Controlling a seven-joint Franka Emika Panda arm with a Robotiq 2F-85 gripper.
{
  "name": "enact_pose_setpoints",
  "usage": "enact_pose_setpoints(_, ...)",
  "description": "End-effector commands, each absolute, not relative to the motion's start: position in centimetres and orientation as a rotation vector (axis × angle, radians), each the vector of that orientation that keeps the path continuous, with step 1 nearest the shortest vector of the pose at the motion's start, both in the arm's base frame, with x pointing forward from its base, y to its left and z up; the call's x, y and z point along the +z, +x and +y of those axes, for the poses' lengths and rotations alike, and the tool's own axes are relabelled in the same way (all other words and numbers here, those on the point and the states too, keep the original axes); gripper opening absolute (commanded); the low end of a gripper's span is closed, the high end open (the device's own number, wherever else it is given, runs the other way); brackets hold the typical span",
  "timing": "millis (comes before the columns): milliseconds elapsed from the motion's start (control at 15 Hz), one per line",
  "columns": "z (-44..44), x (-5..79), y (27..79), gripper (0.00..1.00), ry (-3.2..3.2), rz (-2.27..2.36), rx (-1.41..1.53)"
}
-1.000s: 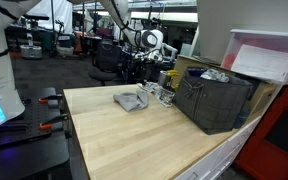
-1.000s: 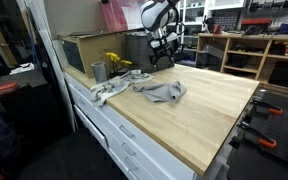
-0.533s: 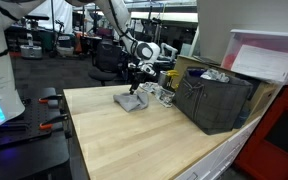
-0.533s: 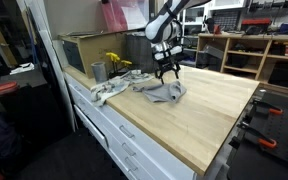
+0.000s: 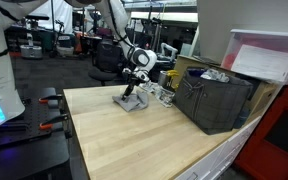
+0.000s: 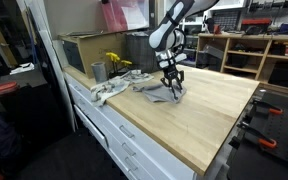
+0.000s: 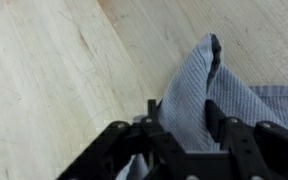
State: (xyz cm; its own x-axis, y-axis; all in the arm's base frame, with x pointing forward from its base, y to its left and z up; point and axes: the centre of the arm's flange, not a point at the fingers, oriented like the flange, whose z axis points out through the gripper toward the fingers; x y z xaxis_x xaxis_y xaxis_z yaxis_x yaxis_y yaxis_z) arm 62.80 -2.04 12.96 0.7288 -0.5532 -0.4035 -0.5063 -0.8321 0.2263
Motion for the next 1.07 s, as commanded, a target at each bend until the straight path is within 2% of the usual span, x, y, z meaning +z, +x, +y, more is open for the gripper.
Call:
enact_pose_setpoints(0, -2.6, 14.1, 61.4, 0.2, 2.823, -0.925, -0.73)
enact_pose_setpoints(200, -2.8, 15.1, 59.8, 0.0, 2.776, -0.962, -0.751)
enact_pose_setpoints(800, 0.6, 14.9, 51.2, 0.01, 2.4, -1.386, -1.083)
enact_pose_setpoints(867, 0.6, 14.9, 50.7, 0.28, 2.371, -1.421, -1.099)
enact_pose_setpoints(933, 0.6, 14.9, 50.4, 0.29, 2.348, -1.445, -1.109)
enact_pose_setpoints(1000, 0.6, 15.0, 50.2, 0.34, 2.335, -1.465, -1.109)
